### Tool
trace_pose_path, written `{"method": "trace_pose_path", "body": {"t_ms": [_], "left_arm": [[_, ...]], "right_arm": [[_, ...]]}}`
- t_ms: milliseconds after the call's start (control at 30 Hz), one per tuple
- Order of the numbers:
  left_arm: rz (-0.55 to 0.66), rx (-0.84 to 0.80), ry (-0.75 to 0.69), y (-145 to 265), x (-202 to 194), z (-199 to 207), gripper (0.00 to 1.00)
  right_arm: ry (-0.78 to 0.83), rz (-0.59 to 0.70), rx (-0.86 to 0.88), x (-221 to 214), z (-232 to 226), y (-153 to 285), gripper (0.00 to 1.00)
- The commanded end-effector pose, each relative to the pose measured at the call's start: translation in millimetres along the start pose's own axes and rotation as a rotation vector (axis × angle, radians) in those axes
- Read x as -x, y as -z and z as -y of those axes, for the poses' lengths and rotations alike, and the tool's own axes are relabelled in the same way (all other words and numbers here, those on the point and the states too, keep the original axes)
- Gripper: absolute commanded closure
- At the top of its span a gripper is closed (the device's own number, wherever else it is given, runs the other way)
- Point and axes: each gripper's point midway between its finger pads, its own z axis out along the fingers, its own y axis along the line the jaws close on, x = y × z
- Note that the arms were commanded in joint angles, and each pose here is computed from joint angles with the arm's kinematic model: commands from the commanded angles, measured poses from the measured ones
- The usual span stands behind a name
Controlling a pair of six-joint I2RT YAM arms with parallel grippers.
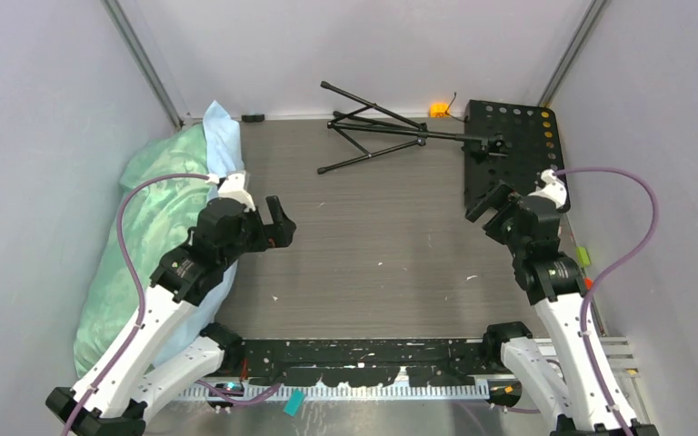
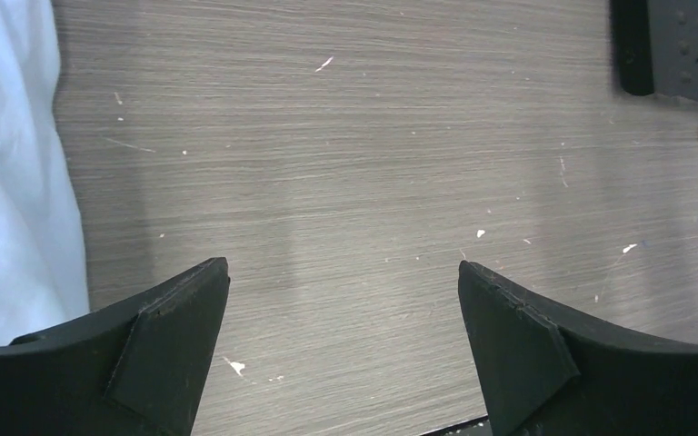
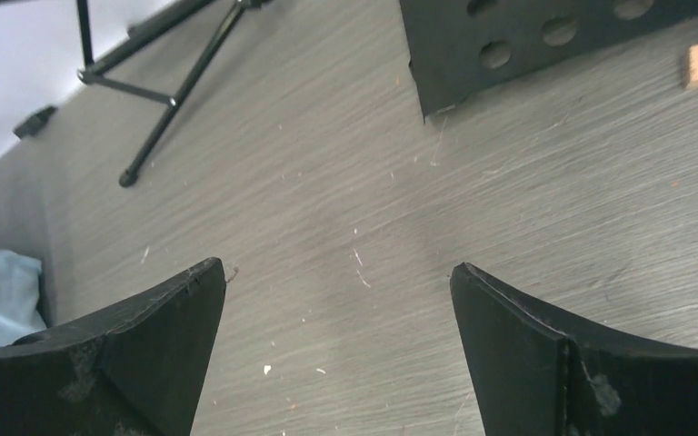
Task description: Remove the pillowcase from the pillow
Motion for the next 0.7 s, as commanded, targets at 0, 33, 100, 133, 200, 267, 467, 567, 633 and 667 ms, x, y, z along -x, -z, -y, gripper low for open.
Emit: {"method": "trace_pose_path", "body": {"t_ms": [0, 33, 100, 133, 200, 267, 467, 567, 633, 667], "left_arm": [[0.053, 0.049, -0.067, 13, 19, -8, 0.0], [0.056, 0.068, -0.09, 15, 21, -12, 0.0], [0.065, 0.112, -0.129, 19, 26, -20, 0.0], [0.064, 0.121, -0.155, 20, 28, -22, 0.0], [0.067, 0.157, -0.187, 20, 35, -26, 0.0], [0.06, 0.249, -0.205, 17, 44, -37, 0.0], [-0.005, 0.791, -0.378, 25, 82, -98, 0.0], [-0.03, 1.001, -0.492, 21, 101, -111, 0.0], [-0.03, 1.108, -0.551, 18, 112, -116, 0.0], [-0.036, 1.133, -0.559, 14, 115, -118, 0.0]], "right_arm": [[-0.009, -0.03, 0.06, 7, -20, 0, 0.02], [-0.001, -0.032, 0.066, 7, -22, -1, 0.02], [0.006, -0.043, 0.074, 7, -25, -3, 0.02], [0.004, -0.046, 0.081, 7, -27, -4, 0.02], [-0.007, -0.054, 0.106, 8, -33, -5, 0.02], [-0.029, -0.076, 0.13, 5, -40, -9, 0.02], [-0.069, -0.198, 0.21, -14, -59, -11, 0.03], [-0.056, -0.223, 0.245, -18, -68, -6, 0.03], [-0.045, -0.231, 0.259, -21, -72, -5, 0.03], [-0.038, -0.239, 0.266, -23, -73, -4, 0.03]]}}
